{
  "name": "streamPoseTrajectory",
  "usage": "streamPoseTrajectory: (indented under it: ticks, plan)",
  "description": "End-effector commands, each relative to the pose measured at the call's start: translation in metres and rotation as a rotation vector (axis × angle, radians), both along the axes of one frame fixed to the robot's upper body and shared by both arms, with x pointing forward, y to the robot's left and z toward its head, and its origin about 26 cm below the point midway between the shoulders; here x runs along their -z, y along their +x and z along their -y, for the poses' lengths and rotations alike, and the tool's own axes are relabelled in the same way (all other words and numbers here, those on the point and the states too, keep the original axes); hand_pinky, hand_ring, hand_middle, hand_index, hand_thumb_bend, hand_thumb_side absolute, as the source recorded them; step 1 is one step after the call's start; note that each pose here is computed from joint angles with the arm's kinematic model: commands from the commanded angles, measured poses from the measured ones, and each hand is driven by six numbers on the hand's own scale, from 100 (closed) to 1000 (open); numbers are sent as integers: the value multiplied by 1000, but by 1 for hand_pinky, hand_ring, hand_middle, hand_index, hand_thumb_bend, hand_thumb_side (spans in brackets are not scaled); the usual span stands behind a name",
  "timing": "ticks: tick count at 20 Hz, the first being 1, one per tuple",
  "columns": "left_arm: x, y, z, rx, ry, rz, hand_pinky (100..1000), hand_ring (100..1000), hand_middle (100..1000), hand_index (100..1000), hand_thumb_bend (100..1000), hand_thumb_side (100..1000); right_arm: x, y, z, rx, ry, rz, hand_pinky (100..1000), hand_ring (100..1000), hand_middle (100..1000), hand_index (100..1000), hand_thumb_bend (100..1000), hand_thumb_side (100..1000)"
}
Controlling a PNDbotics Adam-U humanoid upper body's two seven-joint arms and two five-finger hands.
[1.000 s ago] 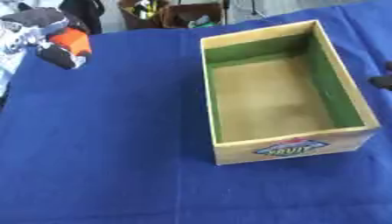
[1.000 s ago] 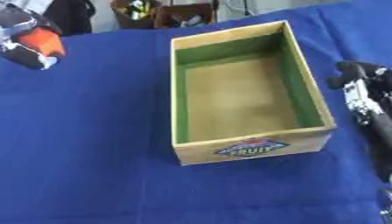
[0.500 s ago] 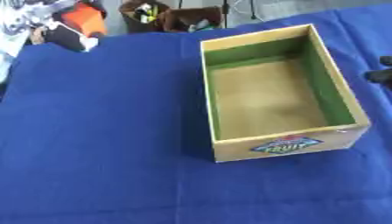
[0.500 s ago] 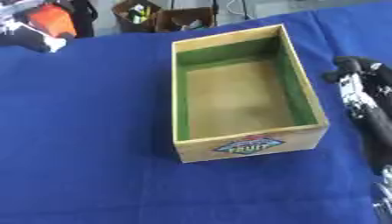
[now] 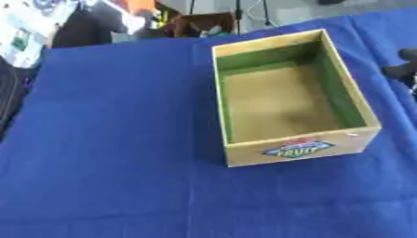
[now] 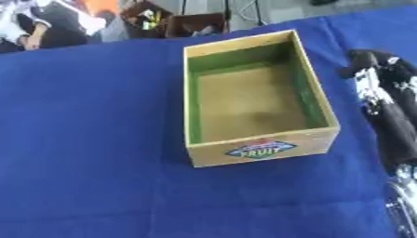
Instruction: Pick up objects on the table and place them in the box.
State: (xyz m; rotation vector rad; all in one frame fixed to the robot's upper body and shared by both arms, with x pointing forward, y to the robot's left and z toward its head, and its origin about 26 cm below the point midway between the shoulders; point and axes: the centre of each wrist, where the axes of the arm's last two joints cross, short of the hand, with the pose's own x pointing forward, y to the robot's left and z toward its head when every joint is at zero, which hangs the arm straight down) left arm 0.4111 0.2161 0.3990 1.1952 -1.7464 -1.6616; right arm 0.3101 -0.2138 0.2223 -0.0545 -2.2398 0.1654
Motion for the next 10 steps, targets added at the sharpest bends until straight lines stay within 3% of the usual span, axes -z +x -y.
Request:
streamPoseTrajectory:
  ticks: [1, 5, 6, 7, 10]
  plan:
    - [-13, -10, 20, 80, -2, 40, 137, 445, 590, 831, 100, 286, -6, -3, -3, -19, 3, 28, 949, 744, 537, 731, 100, 542]
    - [-11, -16, 44, 175, -14, 44, 129, 439, 581, 827, 100, 290, -5, -4, -4, -23, 7, 26, 949, 745, 538, 731, 100, 540]
    - [-10, -16, 47, 187, -14, 45, 124, 436, 577, 824, 100, 573, -5, -4, -4, -23, 7, 26, 950, 745, 538, 731, 100, 595]
    - [-9, -17, 54, 215, -13, 44, 123, 435, 574, 823, 100, 300, -5, -4, -5, -25, 8, 26, 950, 745, 538, 731, 100, 538]
    - [-8, -18, 64, 249, -14, 39, 123, 435, 574, 823, 100, 300, -5, -4, -5, -27, 9, 27, 950, 745, 538, 731, 100, 538]
